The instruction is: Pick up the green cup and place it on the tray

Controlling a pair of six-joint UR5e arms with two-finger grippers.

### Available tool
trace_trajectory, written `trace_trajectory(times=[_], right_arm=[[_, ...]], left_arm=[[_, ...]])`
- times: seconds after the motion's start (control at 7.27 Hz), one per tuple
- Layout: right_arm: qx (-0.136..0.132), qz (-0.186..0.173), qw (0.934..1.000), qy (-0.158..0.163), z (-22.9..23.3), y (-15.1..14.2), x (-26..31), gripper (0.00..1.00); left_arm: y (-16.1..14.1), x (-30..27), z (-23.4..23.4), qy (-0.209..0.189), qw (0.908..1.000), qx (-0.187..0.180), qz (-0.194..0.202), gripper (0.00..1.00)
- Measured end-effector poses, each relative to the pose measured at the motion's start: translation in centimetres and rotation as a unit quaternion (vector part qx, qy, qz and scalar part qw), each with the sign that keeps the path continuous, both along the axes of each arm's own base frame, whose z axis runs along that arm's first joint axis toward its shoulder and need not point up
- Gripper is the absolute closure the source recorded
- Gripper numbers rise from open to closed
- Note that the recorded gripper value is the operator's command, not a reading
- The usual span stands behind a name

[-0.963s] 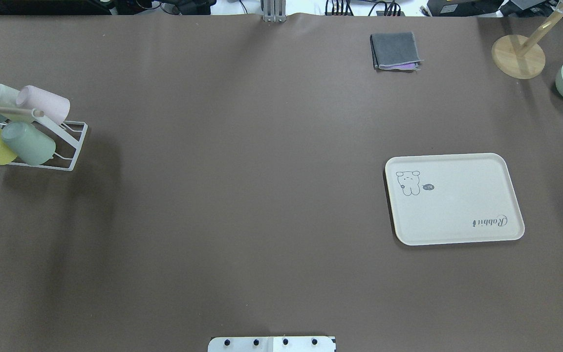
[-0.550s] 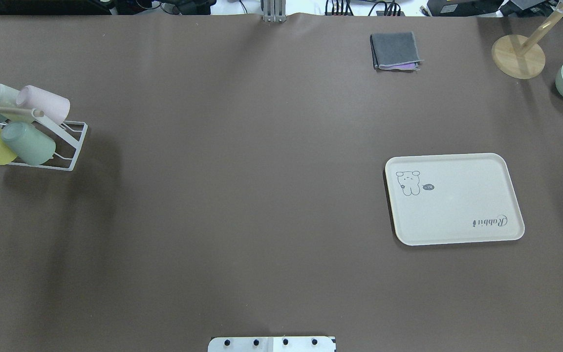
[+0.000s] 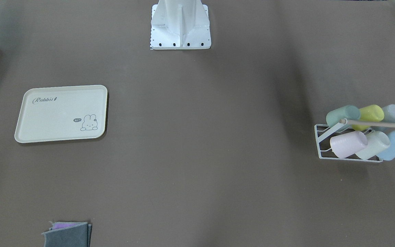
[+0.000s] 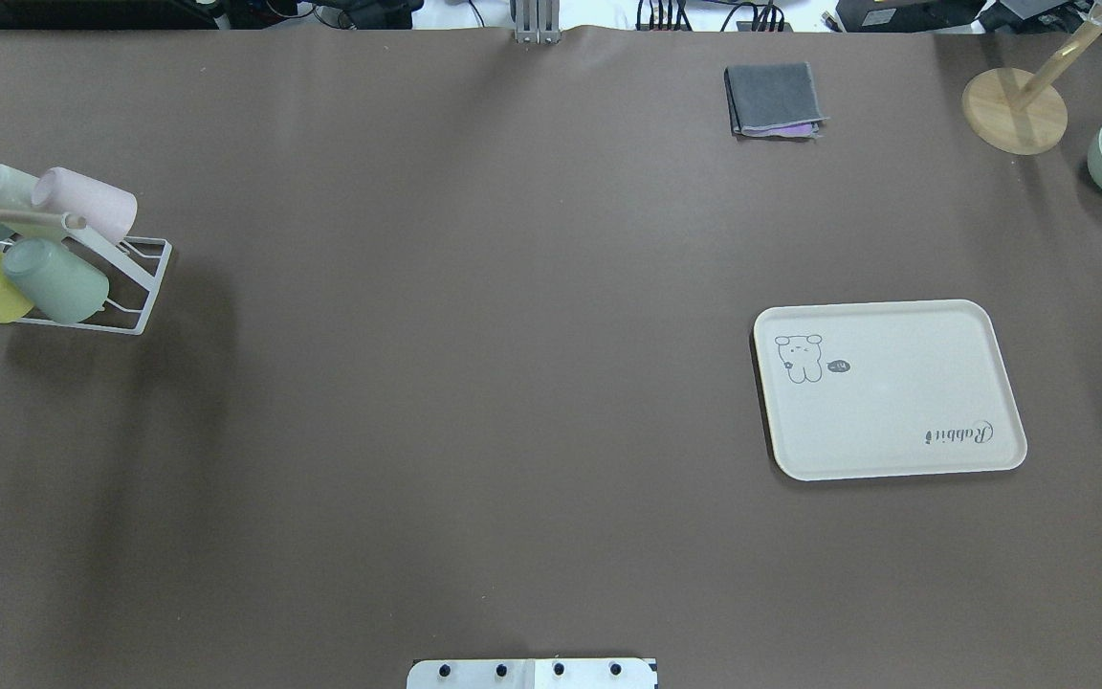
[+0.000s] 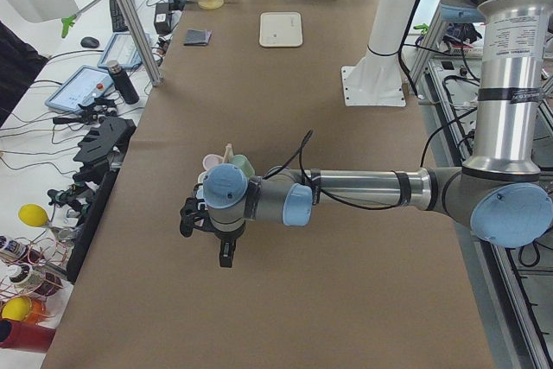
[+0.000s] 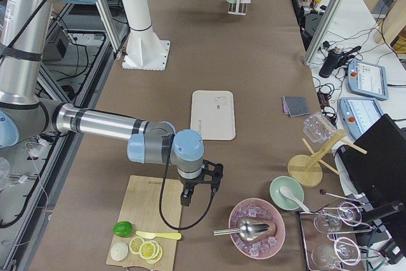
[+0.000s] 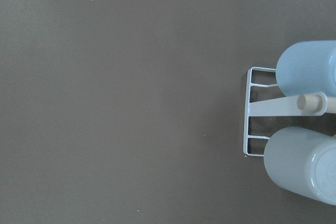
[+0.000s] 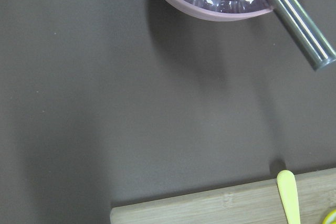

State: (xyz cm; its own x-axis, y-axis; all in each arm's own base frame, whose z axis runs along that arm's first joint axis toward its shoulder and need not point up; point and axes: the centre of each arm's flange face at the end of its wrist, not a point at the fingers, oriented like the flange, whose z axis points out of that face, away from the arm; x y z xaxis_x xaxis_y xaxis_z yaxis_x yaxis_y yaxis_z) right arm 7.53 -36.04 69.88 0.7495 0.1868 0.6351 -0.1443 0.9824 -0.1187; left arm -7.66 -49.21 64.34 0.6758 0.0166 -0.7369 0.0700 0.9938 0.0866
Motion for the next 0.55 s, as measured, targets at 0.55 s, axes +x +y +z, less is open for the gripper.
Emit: trace_trajectory(times=[0.55], right_arm=[[0.003,0.001,0.9998,-0.017,-0.51,0.07,-0.26,0.00]], left_arm=[[0.37,-0.07,0.01,-0.002,1.0000,-0.008,-0.001,0.02]])
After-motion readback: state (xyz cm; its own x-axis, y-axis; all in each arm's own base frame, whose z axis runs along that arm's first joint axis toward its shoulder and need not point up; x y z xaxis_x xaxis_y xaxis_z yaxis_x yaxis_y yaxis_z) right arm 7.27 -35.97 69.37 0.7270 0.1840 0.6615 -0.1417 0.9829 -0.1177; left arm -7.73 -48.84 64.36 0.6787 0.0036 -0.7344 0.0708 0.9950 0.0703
